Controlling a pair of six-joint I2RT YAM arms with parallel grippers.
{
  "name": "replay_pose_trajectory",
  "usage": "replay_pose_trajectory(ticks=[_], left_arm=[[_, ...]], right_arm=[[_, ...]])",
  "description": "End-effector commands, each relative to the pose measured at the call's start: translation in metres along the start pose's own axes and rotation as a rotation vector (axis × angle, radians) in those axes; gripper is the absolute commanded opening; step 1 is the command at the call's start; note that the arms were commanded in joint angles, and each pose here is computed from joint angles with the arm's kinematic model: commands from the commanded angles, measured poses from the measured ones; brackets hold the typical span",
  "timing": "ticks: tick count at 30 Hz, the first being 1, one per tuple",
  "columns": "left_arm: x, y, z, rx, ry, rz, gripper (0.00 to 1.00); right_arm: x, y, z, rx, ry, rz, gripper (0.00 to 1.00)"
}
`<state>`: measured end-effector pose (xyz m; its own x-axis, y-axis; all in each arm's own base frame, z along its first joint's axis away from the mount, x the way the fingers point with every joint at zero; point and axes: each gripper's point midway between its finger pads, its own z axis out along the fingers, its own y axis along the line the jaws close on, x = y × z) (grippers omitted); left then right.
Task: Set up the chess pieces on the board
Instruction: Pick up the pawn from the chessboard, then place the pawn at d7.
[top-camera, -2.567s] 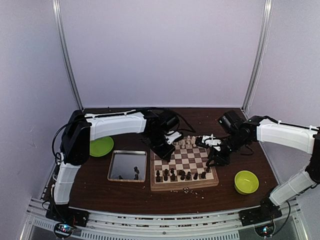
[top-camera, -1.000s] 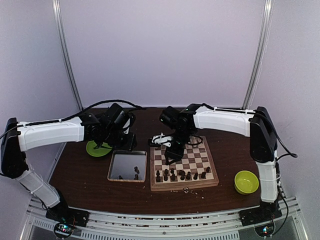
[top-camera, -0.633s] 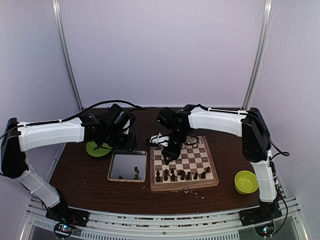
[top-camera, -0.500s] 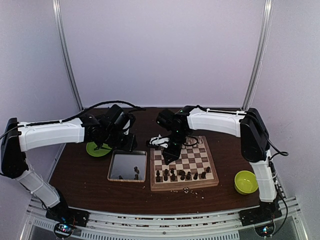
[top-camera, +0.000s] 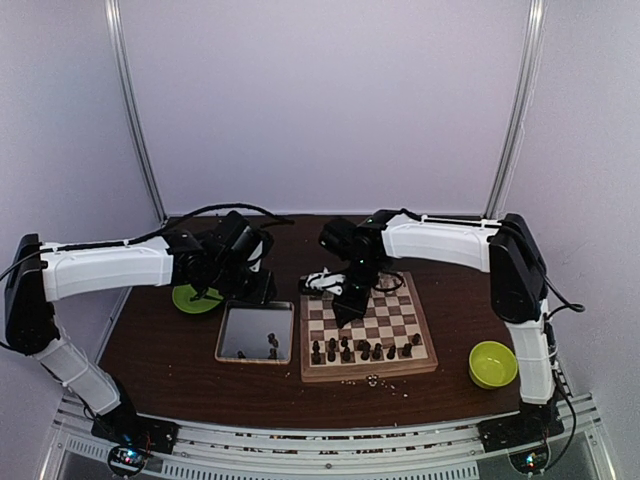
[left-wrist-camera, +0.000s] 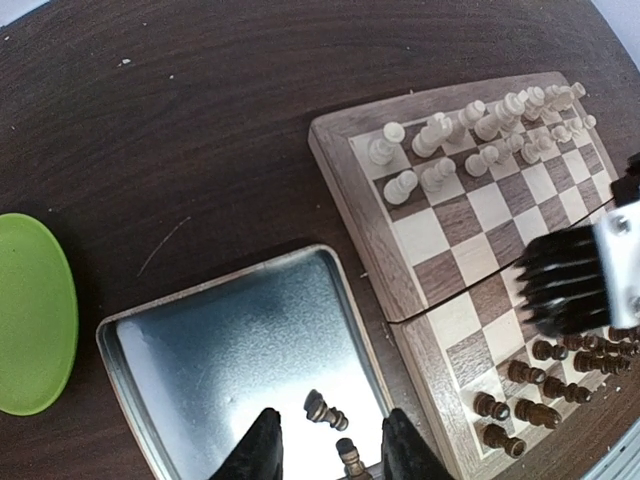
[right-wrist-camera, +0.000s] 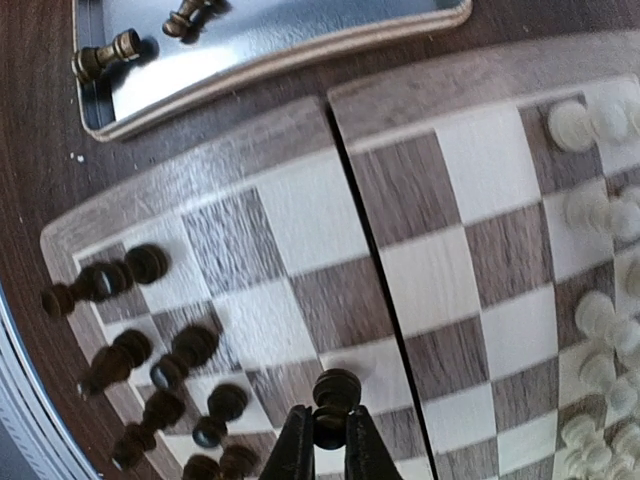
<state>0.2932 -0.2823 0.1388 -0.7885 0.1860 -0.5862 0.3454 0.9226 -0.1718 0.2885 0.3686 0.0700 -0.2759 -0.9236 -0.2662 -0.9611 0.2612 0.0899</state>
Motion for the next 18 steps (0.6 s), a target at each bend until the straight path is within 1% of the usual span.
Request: replay_pose_trajectory(ticks=[1, 6, 9, 12, 18], left_arm=[[-0.016, -0.011, -0.001, 0.038, -0.044, 0.000, 0.34], [-0.015, -0.011, 0.001, 0.038, -0.041, 0.002, 0.34], [-0.013, -0.012, 0.004, 0.042, -0.033, 0.003, 0.34], [-0.012, -0.013, 0.006, 0.047, -0.026, 0.000, 0.34], [-0.011, -0.014, 0.007, 0.050, -0.024, -0.005, 0.34]], right_arm=[[0.021, -0.015, -0.048, 0.072, -0.047, 0.029, 0.04], [0.055, -0.009, -0.054, 0.082, -0.027, 0.032, 0.05], [0.068, 0.002, -0.050, 0.051, -0.023, 0.019, 0.05], [0.073, 0.012, -0.043, 0.007, -0.024, 0.015, 0.05], [0.070, 0.022, -0.035, -0.072, -0.027, 0.009, 0.07]])
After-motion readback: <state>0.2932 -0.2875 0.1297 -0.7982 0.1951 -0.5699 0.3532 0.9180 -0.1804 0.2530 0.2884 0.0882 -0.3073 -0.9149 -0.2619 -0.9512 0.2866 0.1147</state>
